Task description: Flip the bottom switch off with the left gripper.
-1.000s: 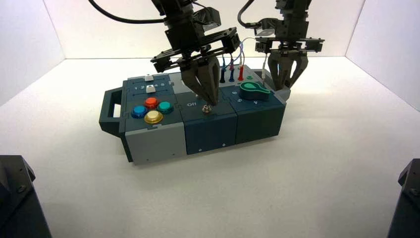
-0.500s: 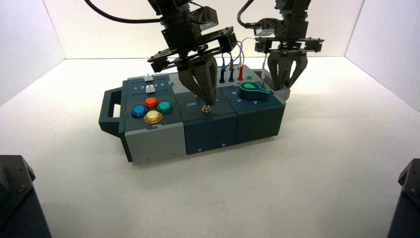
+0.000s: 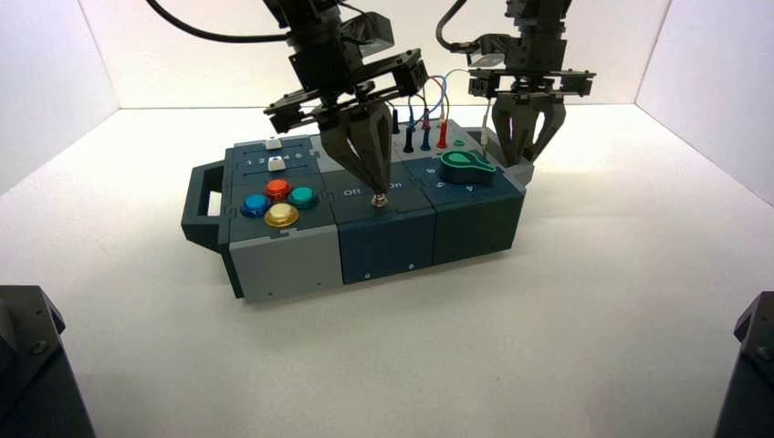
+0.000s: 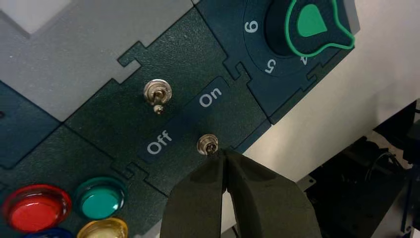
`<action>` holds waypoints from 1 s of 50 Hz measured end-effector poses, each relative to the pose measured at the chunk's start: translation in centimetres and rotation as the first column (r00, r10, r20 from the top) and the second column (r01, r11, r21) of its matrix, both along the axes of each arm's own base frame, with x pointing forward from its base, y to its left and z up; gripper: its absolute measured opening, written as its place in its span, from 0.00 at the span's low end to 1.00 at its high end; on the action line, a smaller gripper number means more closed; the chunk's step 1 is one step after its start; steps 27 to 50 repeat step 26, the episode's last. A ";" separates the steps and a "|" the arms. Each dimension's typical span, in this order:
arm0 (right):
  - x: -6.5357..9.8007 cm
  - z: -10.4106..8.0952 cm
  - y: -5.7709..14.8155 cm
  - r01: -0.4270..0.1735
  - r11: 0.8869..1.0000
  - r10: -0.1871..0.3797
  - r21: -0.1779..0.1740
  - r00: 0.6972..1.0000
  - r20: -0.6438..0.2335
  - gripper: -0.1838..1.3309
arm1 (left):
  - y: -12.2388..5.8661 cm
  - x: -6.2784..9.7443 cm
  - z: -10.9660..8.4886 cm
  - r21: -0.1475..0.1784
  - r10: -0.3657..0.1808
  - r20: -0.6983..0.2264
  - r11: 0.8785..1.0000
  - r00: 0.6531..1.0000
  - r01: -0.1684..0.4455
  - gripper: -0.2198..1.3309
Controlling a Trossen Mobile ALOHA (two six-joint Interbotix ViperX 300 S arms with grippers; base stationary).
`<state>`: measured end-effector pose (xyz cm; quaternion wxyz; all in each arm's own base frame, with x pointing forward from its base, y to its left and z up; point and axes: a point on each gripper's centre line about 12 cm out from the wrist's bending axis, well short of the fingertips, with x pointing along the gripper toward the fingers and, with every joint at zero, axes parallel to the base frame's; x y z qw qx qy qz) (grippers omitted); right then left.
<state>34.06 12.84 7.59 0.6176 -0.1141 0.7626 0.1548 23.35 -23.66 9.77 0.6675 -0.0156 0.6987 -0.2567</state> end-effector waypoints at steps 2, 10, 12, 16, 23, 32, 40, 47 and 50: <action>0.0 0.0 0.0 -0.001 1.000 0.001 -0.001 1.000 0.002 0.44 | 0.0 0.0 0.1 -0.001 -0.002 0.000 1.000 1.000 0.002 0.04; 0.0 -0.1 0.0 -0.001 1.000 0.001 0.000 1.000 0.003 0.44 | 0.2 0.2 0.5 -0.007 -0.014 0.004 1.000 1.000 0.014 0.04; 0.1 -0.1 0.1 -0.002 1.000 0.002 0.000 1.000 0.006 0.44 | 0.2 0.2 0.5 -0.008 -0.016 0.004 1.000 1.000 0.016 0.04; 0.1 -0.1 0.1 -0.002 1.000 0.002 0.000 1.000 0.005 0.44 | 0.2 0.2 0.4 -0.007 -0.023 0.007 1.000 1.000 0.023 0.04; 0.1 -0.4 0.1 -0.002 1.000 0.002 -0.001 1.000 0.003 0.44 | 0.1 0.3 0.2 -0.003 -0.025 -0.004 1.000 1.000 0.025 0.04; 0.2 -0.5 0.0 0.000 1.000 0.000 -0.002 1.000 0.001 0.44 | 0.1 0.3 0.1 -0.002 -0.029 -0.004 1.000 1.000 0.029 0.04; 0.2 -0.5 0.0 0.000 1.000 0.000 -0.002 1.000 0.001 0.44 | 0.1 0.3 0.1 -0.002 -0.029 -0.004 1.000 1.000 0.029 0.04; 0.2 -0.5 0.0 0.000 1.000 0.000 -0.002 1.000 0.001 0.44 | 0.1 0.3 0.1 -0.002 -0.029 -0.004 1.000 1.000 0.029 0.04; 0.2 -0.5 0.0 0.000 1.000 0.000 -0.002 1.000 0.001 0.44 | 0.1 0.3 0.1 -0.002 -0.029 -0.004 1.000 1.000 0.029 0.04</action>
